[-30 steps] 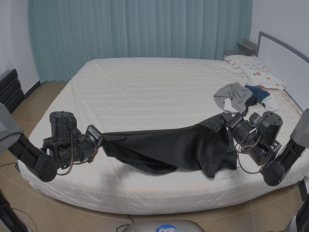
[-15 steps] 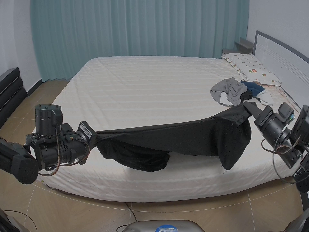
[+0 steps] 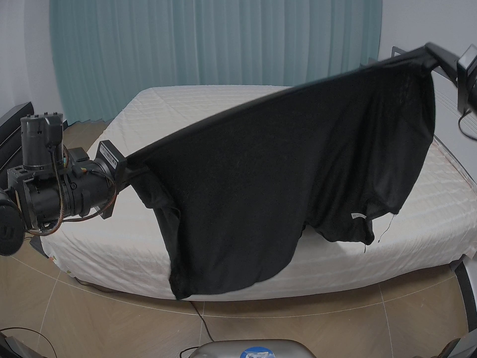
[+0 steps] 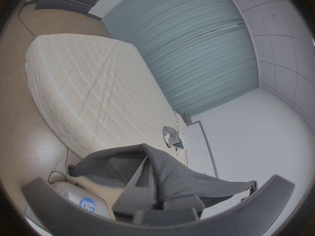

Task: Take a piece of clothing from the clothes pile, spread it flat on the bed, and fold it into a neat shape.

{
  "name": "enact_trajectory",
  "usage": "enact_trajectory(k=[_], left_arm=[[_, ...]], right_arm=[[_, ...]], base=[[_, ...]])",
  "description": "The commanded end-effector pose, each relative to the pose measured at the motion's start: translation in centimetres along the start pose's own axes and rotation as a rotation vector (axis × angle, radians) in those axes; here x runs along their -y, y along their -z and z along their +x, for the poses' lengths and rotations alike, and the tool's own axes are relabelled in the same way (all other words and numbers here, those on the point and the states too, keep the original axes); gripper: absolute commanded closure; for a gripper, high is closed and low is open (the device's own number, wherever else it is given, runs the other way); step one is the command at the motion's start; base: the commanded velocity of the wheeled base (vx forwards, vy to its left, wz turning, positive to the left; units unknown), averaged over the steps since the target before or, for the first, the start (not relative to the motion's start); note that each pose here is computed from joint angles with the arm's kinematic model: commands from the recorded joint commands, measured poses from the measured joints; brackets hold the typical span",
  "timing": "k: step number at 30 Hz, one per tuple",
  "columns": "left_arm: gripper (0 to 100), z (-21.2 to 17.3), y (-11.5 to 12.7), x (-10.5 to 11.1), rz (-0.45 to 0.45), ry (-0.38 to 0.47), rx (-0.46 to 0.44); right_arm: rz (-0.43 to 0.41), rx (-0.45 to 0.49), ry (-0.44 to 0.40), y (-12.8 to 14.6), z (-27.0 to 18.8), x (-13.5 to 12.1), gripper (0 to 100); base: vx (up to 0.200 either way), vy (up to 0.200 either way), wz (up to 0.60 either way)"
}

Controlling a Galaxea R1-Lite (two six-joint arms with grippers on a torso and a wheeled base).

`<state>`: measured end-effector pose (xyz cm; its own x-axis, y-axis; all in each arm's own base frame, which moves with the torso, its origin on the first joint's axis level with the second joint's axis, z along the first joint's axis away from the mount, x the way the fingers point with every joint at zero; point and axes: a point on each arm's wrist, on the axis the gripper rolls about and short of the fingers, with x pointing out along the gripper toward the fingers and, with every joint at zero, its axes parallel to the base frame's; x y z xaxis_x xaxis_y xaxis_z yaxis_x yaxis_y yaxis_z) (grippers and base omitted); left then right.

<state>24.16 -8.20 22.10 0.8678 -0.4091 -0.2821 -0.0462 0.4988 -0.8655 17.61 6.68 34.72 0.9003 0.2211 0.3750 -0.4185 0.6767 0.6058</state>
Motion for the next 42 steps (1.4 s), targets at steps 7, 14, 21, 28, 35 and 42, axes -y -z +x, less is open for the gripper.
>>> enact_trajectory(k=[7, 14, 21, 28, 35, 42], left_arm=[[100, 2.3, -2.3, 2.4, 0.020, -0.007, 0.030], [100, 6.0, -2.3, 1.7, 0.009, -0.043, 0.000], [100, 10.6, -2.2, 0.0, -0.001, -0.103, -0.025], [100, 15.9, -2.4, -1.4, -0.007, -0.126, -0.028], [100, 20.8, -1.8, -3.1, -0.012, -0.138, -0.041], [100, 24.4, -1.2, -5.5, -0.021, -0.165, -0.049]], right_arm=[[-0.071, 0.035, 0.195, -1.5, 7.3, 3.6, 100], [-0.066, 0.026, 0.265, 1.6, 11.4, 8.4, 100], [-0.081, 0.068, 0.257, 3.8, 14.7, 11.6, 100], [-0.087, 0.056, 0.275, 5.4, 16.5, 13.8, 100], [-0.092, 0.056, 0.281, 8.5, 17.7, 16.6, 100], [-0.091, 0.013, 0.323, 13.5, 18.8, 20.1, 100]], base=[[0.000, 0.000, 0.00], [0.171, 0.000, 0.00], [0.200, 0.000, 0.00], [0.200, 0.000, 0.00], [0.200, 0.000, 0.00], [0.000, 0.000, 0.00]])
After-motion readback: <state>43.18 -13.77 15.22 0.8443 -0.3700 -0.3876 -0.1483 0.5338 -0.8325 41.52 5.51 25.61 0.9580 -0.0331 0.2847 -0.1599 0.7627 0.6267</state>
